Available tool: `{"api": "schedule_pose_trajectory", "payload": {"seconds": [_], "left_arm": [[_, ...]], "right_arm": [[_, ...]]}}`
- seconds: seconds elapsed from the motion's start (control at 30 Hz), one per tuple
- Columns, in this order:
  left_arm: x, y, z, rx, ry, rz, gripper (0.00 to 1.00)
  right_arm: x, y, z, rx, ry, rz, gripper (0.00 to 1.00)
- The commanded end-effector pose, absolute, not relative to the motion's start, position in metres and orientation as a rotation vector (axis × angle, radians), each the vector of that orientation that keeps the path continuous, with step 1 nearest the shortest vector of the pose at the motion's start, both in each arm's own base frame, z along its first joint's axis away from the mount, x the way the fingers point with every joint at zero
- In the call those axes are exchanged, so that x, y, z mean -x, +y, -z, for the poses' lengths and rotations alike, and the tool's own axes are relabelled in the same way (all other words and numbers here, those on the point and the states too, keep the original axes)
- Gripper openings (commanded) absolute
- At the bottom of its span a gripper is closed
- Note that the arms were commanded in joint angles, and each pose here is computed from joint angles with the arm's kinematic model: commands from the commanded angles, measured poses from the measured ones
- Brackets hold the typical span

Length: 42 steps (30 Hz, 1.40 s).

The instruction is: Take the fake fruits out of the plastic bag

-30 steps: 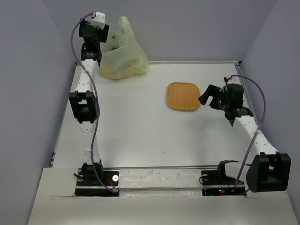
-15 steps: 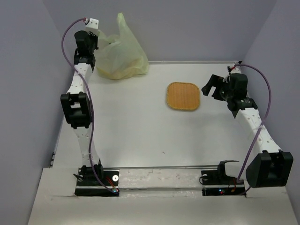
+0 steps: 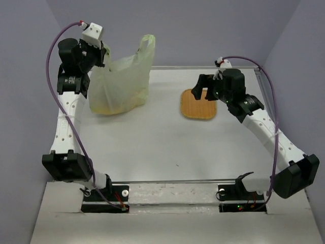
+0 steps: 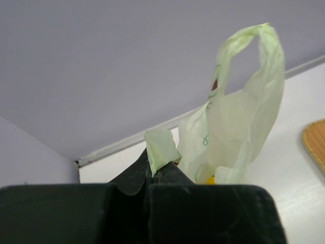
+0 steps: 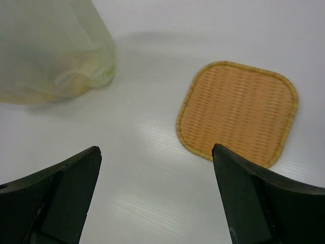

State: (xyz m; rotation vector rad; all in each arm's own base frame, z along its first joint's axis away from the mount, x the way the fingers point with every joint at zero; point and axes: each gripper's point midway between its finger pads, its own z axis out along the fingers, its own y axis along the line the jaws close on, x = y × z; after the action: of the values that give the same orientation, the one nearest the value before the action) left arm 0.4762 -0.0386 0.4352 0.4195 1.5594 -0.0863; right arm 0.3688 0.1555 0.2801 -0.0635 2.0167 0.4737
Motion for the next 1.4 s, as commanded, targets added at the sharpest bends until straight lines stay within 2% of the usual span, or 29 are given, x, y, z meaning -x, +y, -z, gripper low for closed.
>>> {"api": "schedule_pose_trajectory", "payload": {"seconds": [0.0,0.2,0.27,0.3,0.43,0.5,0.63,0.9,1.07,1.37], "left_arm": [[-0.437,-0.059,-0.393,-0.483,1.683,0.203,0.00],[-0.380,-0.058,-0.332,-0.548,1.820,0.197,0.00],[-0.364,-0.053,-0.336,-0.518,1.812,0.168,0.00],[-0.358,-0.051,-0.328,-0.496,1.830,0.168,0.00],[-0.338,-0.033,-0.336,-0.277,1.822,0.116,0.00],[-0.325,-0.025,-0.348,-0.181,1.785,0.101,0.00],[-0.305,-0.011,-0.343,-0.111,1.768,0.032,0.00],[-0.281,-0.004,-0.298,-0.226,1.781,-0.077,0.00],[-0.270,-0.002,-0.290,-0.248,1.766,-0.099,0.00],[-0.259,0.006,-0.304,-0.180,1.708,-0.135,0.00]], "right_arm": [[-0.374,0.217,-0.344,0.204,1.867,-0.548,0.95],[-0.346,0.338,-0.394,0.440,1.719,-0.763,0.90],[-0.347,0.372,-0.404,0.495,1.686,-0.892,0.88],[-0.350,0.383,-0.406,0.500,1.682,-0.934,0.80],[-0.362,0.427,-0.405,0.489,1.699,-1.092,0.65],[-0.344,0.456,-0.406,0.589,1.674,-1.164,0.64],[-0.294,0.476,-0.414,0.773,1.551,-1.165,0.66],[-0.219,0.500,-0.419,0.923,1.441,-1.251,0.66],[-0.194,0.532,-0.399,0.989,1.467,-1.333,0.65],[-0.211,0.554,-0.330,0.938,1.677,-1.312,0.57]]}}
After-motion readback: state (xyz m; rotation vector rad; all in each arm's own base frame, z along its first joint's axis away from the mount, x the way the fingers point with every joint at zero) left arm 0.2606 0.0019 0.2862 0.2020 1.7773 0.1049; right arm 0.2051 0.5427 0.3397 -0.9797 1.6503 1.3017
